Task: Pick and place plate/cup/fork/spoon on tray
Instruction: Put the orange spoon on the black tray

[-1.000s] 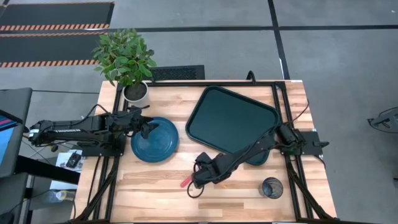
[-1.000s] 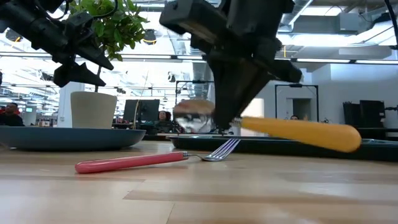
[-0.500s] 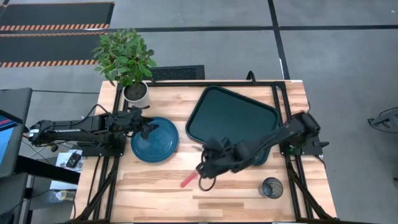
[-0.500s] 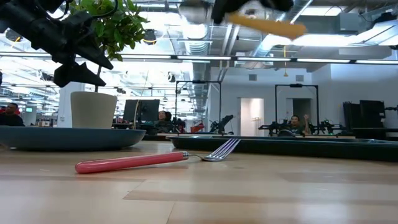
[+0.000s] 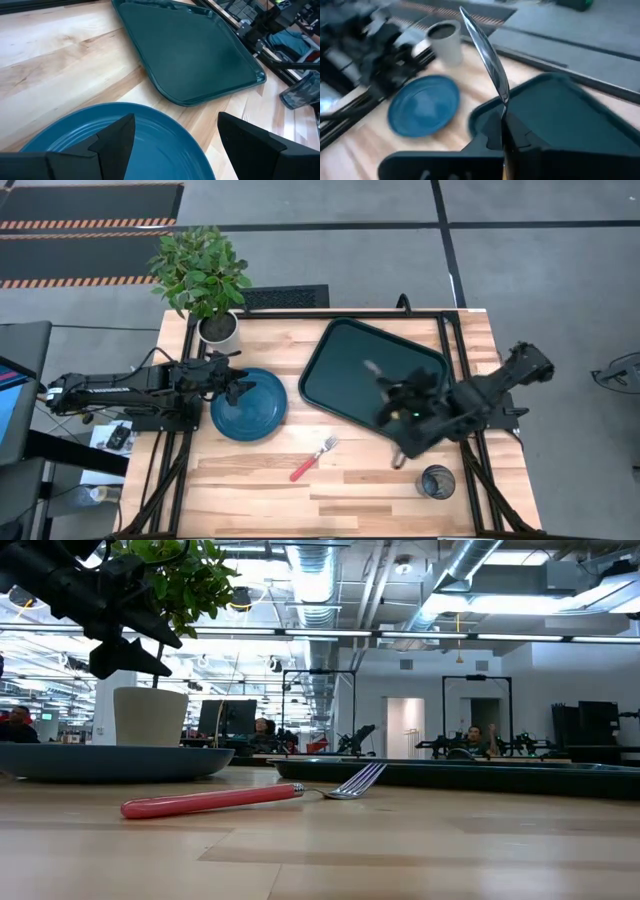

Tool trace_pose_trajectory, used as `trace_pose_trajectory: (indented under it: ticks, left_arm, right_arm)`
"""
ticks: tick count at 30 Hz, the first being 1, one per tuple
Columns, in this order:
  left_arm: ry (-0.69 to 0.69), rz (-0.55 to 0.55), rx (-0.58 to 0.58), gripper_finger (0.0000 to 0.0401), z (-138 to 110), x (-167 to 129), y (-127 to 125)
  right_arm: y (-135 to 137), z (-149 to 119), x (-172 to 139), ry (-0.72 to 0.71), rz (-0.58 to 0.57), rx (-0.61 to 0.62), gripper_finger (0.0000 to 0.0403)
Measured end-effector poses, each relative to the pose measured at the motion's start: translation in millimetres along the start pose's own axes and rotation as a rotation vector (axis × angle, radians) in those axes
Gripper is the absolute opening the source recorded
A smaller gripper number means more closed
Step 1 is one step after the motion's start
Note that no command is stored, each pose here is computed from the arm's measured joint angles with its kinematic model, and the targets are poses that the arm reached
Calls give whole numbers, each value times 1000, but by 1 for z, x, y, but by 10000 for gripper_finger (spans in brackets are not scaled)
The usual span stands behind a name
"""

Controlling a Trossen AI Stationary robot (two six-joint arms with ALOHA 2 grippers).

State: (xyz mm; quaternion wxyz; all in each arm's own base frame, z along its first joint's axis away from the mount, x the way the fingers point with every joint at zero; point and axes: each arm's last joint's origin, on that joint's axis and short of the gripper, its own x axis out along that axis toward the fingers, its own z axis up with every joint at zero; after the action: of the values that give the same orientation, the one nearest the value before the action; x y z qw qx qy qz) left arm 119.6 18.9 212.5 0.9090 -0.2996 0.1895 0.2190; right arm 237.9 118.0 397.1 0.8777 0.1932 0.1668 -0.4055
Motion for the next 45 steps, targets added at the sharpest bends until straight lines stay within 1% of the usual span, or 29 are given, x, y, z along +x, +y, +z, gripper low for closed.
trace_pose_trajectory:
  ticks: [3,4,6,8,12,14,16,20,24,27,30,35,39,42,45]
  left_arm:
    - [-3,-1,-1,269,0,0,0]
    - [-4,0,-1,269,0,0,0]
    - [-5,0,-1,269,0,0,0]
    - [-4,0,-1,269,0,0,0]
    - [-5,1,6,269,0,0,0]
    - [-9,7,10,269,0,0,0]
    - [-15,14,11,269,1,0,0]
    - [-20,21,11,269,1,0,0]
    - [-16,20,12,269,0,0,1]
    - [-16,23,22,269,0,0,1]
    - [-17,23,22,270,0,0,1]
    - [-20,26,21,270,1,0,1]
    - [-25,33,21,270,1,0,1]
    - [-36,47,21,270,1,0,1]
    - [-39,50,20,270,1,0,1]
  right_arm:
    - [-24,-13,-15,-73,-22,76,5]
    - [-31,-21,-19,-89,-14,123,4]
    - [-46,-39,-19,-105,8,183,3]
    - [-63,-58,-16,-88,14,253,3]
    - [-95,-97,1,-95,-18,412,5]
    - [-106,-113,12,-93,-12,465,4]
    - [-117,-124,22,-105,6,526,4]
    - [-138,-143,42,-118,1,621,7]
    - [-156,-159,56,-123,-7,685,7]
    - [-164,-166,62,-121,-8,727,7]
    - [-169,-171,65,-113,-17,724,9]
    - [-171,-179,69,-99,-8,762,8]
    - [-165,-179,74,-110,3,817,8]
    - [-157,-175,80,-121,12,827,8]
    - [-146,-167,87,-138,34,808,5]
